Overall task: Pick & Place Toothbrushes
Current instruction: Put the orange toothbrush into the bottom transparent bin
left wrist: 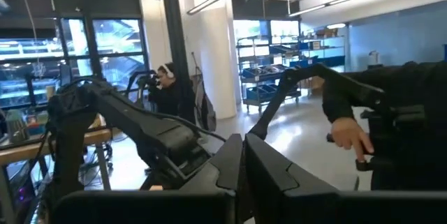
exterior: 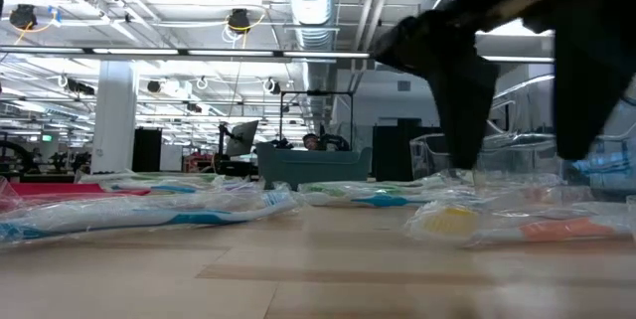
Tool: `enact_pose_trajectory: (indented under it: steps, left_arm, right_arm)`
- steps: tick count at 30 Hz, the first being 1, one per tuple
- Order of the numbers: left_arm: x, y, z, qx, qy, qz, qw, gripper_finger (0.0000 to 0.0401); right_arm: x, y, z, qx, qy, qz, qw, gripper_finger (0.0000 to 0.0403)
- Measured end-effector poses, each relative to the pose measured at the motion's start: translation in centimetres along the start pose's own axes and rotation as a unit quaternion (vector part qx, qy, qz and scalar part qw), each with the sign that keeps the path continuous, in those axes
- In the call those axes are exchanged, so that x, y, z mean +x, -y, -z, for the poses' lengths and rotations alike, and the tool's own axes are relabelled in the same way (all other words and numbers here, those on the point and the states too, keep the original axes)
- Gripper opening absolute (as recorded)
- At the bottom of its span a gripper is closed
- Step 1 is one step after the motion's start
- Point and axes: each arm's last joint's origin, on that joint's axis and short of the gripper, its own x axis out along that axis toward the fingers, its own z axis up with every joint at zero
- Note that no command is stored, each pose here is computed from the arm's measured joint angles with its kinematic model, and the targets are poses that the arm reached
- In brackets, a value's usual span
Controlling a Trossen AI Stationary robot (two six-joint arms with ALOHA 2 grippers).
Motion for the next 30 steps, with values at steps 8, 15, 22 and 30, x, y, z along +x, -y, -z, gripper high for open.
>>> enact_pose_trajectory:
  steps: [8, 15, 22, 30]
  left_arm:
    - [0.0, 0.0, 0.0, 0.006, 0.0, 0.0, 1.0, 0.0012]
    - [0.0, 0.0, 0.0, 0.01, 0.0, 0.0, 1.0, 0.0012]
    - [0.0, 0.0, 0.0, 0.011, -0.001, -0.001, 1.0, 0.0012]
    - [0.0, 0.0, 0.0, 0.011, 0.0, -0.001, 1.0, 0.0012]
  right_arm:
    - [1.2, 0.8, 1.0, 0.017, -0.019, 0.006, 1.0, 0.024]
    - [1.8, 0.9, 1.3, 0.041, -0.018, -0.007, 0.999, 0.024]
    - [1.9, 1.1, 1.5, 0.036, -0.026, 0.019, 0.999, 0.024]
    - [3.3, 1.9, 2.6, 0.083, -0.024, 0.017, 0.996, 0.024]
